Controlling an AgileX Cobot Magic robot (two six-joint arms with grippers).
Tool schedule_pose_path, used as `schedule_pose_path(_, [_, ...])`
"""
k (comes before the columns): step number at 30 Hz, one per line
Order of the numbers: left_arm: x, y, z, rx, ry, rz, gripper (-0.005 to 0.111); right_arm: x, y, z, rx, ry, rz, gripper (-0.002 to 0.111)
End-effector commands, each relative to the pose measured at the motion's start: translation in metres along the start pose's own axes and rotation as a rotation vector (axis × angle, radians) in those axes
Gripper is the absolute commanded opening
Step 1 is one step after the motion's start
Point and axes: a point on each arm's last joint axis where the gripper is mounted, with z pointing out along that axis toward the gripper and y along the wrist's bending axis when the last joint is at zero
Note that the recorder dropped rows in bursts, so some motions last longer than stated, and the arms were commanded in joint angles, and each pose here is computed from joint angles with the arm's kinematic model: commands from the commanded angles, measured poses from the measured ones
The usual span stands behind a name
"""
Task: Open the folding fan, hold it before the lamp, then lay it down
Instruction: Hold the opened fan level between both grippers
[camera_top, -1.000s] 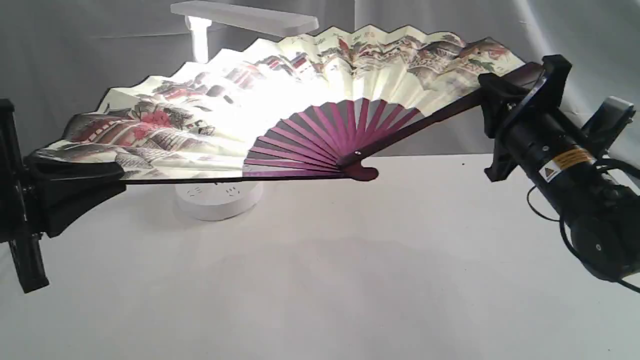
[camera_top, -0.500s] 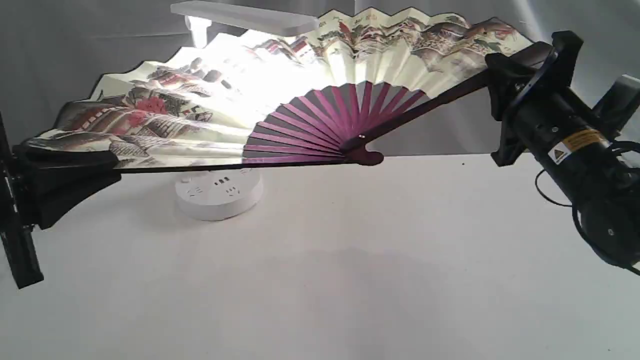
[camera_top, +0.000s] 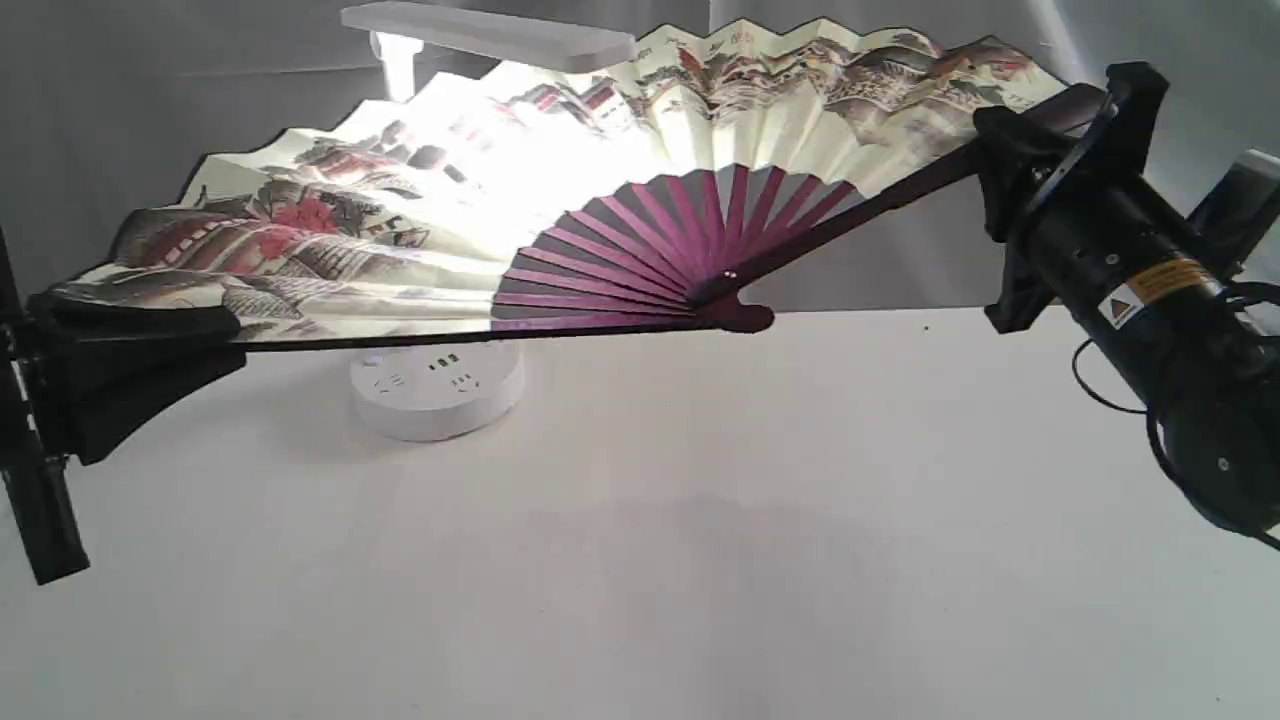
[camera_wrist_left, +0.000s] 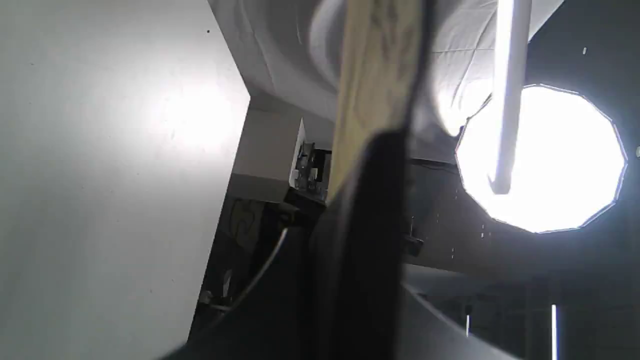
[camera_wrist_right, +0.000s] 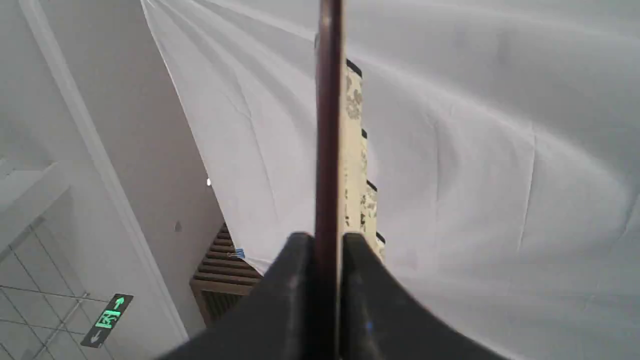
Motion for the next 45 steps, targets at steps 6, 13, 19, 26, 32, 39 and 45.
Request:
schedule_pose_path(6, [0.004,0.000,-0.002,0.010,0.026,-0.017,0.000,-0.010,0.009,0.000,-0.033,-0.047,-0.012,0.000])
schedule_pose_path(13, [0.004,-0.001,-0.002,0.011,0.028,-0.031,0.000,-0.008,0.009,0.000,-0.029,-0.019,-0.025,0.000])
schedule_pose_path(19, [0.004,-0.001,-0.002,0.011,0.028,-0.042,0.000,-0.008,0.010,0.000,-0.020,-0.021,-0.022,0.000])
schedule_pose_path(26, [0.004,-0.001,-0.002,0.012,0.030,-0.067,0.000,-0.007,0.022,-0.002,0.109,-0.031,-0.053,0.000])
schedule_pose_path(32, [0.004,-0.001,-0.002,0.011,0.031,-0.086,0.000,-0.008,0.025,-0.002,0.106,-0.040,-0.059,0.000])
schedule_pose_path(39, [0.005,-0.001,-0.002,0.014,0.035,-0.086,0.000,-0.008,0.025,-0.002,0.107,-0.034,-0.065,0.000])
schedule_pose_path(45, [0.006,-0.002,-0.002,0.022,0.050,-0.086,0.000,-0.006,0.024,-0.002,0.108,-0.020,-0.090,0.000])
